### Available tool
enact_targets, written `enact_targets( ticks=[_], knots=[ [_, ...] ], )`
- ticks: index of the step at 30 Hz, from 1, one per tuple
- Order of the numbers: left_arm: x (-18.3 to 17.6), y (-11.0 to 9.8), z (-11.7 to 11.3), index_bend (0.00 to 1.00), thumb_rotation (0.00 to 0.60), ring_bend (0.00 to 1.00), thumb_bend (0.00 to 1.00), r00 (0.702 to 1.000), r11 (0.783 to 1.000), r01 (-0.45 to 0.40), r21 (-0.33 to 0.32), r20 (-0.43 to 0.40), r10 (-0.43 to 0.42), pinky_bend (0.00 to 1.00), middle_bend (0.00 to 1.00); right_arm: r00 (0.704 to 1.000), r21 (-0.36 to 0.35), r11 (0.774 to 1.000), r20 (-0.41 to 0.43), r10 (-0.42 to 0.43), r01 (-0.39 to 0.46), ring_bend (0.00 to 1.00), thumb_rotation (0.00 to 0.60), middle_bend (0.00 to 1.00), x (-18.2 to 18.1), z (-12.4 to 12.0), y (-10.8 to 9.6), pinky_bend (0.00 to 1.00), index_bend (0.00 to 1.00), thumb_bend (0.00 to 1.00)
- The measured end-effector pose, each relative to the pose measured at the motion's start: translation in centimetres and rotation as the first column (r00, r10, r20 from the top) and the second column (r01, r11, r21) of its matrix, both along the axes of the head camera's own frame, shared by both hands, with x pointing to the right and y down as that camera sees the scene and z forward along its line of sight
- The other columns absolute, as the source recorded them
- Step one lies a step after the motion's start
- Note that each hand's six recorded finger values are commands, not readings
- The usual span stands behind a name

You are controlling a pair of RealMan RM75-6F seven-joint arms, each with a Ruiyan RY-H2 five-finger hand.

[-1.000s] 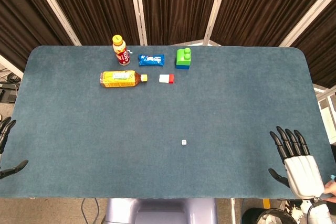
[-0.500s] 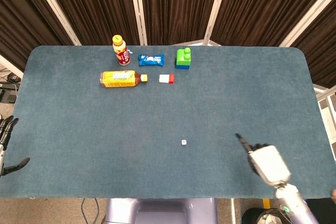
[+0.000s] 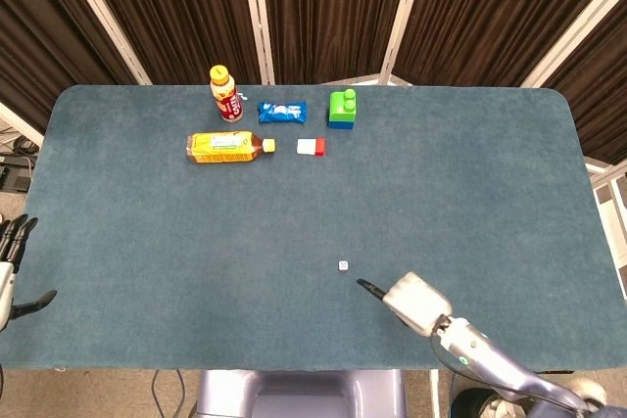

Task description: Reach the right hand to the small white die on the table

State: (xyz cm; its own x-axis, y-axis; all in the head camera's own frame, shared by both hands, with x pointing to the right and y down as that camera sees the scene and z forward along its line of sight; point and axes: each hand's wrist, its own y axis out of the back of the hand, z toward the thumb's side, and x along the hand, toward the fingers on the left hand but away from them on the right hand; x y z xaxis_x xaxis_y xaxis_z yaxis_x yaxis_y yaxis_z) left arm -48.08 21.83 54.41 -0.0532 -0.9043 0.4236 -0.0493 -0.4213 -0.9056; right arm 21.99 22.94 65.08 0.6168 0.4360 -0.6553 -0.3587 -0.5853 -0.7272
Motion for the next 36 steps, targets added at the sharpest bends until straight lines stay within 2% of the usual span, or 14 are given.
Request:
enact_targets(
  ticks=[4,11,36],
  knots=[
    [0.0,-0.1,0.3,0.00,0.600,0.00,0.00,1.000,1.000,0.003,-0.006,0.006,-0.002,0.00,0.00,0.999,0.006,0.999,0.007,-0.040,0.040,0.72,0.600,0.68,-1.7,1.3,-0.6,1.00,0.00,0.93],
    [0.0,0.0,1.0,0.00,0.600,0.00,0.00,1.000,1.000,0.000,-0.031,0.013,0.000,0.00,0.00,0.999,0.003,0.999,-0.015,-0.037,0.037,0.72,0.600,0.68,-2.4,2.9,-1.5,1.00,0.00,0.93],
    [0.4,0.2,1.6,0.00,0.600,0.00,0.00,1.000,0.998,-0.008,-0.061,0.016,0.009,0.00,0.00,0.997,0.020,1.000,-0.068,-0.021,0.023,0.72,0.600,0.68,-2.3,4.6,-2.3,1.00,0.00,0.93]
  ],
)
